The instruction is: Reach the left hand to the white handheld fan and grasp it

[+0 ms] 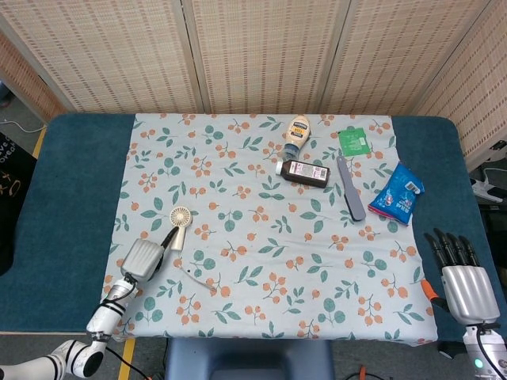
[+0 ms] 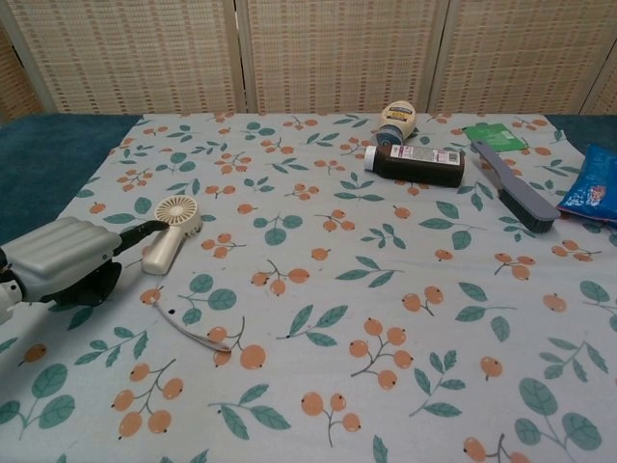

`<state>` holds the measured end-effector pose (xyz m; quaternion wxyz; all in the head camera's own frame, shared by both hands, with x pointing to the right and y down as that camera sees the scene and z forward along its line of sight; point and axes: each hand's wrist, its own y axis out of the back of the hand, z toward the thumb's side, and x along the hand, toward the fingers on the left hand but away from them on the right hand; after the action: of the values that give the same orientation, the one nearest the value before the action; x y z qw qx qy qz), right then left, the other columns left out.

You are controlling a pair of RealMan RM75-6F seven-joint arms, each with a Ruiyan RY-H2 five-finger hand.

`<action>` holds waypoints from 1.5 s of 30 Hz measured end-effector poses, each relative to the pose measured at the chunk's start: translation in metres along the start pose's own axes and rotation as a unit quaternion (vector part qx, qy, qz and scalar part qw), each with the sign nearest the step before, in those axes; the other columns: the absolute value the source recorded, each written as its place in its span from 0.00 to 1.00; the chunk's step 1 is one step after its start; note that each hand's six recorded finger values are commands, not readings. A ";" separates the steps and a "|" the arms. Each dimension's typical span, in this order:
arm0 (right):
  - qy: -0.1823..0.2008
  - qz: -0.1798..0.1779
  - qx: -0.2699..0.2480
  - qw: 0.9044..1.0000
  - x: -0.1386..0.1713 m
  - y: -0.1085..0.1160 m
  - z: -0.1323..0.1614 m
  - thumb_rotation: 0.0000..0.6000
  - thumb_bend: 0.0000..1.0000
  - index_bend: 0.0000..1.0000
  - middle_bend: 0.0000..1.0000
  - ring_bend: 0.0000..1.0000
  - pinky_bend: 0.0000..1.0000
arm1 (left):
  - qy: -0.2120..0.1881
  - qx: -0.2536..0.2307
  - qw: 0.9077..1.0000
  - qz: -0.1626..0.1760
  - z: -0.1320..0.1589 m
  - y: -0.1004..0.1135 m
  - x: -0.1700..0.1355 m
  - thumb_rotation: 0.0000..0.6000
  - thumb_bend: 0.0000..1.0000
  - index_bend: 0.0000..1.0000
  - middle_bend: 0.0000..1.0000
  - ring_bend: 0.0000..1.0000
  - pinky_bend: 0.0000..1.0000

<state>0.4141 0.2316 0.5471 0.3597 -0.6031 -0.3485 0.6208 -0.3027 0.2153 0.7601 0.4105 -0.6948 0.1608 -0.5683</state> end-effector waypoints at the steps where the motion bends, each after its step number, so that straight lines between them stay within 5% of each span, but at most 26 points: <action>1: 0.000 0.000 0.000 1.000 0.000 0.000 0.000 1.00 0.22 0.00 0.00 0.00 0.00 | 0.000 0.002 1.000 -0.001 0.000 -0.001 0.000 1.00 0.86 0.00 0.93 0.75 0.98; 24: 0.001 0.000 0.001 1.000 0.001 -0.001 0.001 1.00 0.21 0.00 0.00 0.00 0.00 | 0.001 0.021 1.000 -0.016 -0.002 -0.010 -0.002 1.00 0.85 0.00 0.93 0.75 0.98; 39: 0.011 0.001 -0.003 1.000 0.007 0.002 0.007 1.00 0.21 0.00 0.00 0.00 0.00 | -0.021 -0.032 0.989 0.143 0.004 0.063 -0.031 1.00 0.75 0.00 0.89 0.73 0.97; 42: 0.015 -0.001 -0.004 1.000 0.009 0.003 0.008 1.00 0.21 0.00 0.00 0.00 0.00 | -0.023 -0.040 0.985 0.164 0.002 0.076 -0.044 1.00 0.64 0.00 0.73 0.62 0.86; 45: 0.018 -0.004 -0.005 1.000 0.012 0.006 0.009 1.00 0.21 0.00 0.00 0.00 0.00 | -0.018 -0.051 0.986 0.161 -0.005 0.080 -0.064 1.00 0.49 0.00 0.24 0.20 0.48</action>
<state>0.4047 0.2388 0.5366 0.3655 -0.6148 -0.3471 0.6066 -0.3074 0.2089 0.6582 0.4635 -0.6903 0.2913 -0.4732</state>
